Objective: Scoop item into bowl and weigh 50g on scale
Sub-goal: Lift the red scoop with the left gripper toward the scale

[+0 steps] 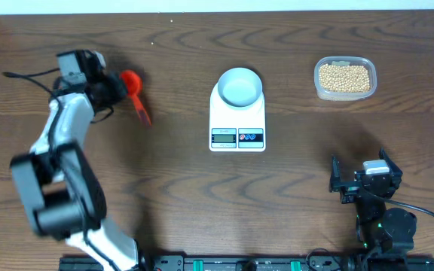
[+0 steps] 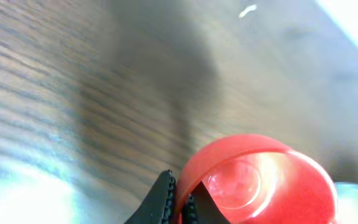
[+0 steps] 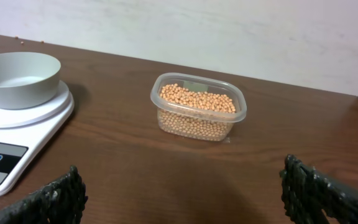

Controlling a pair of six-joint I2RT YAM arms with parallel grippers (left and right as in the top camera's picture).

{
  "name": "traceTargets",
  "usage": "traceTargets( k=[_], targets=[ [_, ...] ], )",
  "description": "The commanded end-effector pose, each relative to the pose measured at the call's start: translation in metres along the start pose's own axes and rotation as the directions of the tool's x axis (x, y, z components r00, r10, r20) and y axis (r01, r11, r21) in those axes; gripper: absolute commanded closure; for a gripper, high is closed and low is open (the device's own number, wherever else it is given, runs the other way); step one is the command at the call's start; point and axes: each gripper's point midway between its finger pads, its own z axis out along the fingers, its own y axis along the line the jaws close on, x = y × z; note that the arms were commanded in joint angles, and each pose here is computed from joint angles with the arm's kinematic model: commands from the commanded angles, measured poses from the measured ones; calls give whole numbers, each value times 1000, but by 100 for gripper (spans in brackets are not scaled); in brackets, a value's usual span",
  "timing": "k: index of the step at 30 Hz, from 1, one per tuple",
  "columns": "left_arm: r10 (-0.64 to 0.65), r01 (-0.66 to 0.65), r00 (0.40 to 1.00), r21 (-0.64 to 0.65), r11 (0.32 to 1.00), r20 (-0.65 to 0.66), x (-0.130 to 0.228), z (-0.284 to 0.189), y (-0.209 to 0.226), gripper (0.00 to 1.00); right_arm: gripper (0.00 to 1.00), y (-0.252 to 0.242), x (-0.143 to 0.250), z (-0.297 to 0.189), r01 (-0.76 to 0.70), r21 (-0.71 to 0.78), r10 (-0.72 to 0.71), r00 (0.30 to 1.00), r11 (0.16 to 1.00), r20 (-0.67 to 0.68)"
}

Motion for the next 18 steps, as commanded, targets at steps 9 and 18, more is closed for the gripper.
traceTargets(
  k=[9,18],
  targets=[
    [-204,201,979,188,961,-5,23,-132,-103,93,1,2,0,0,9,-5,-9,1000,1000,4],
    [-298,309,942,56,949,-152,92,-117,-128,93,1,2,0,0,9,-5,-9,1000,1000,4]
  ],
)
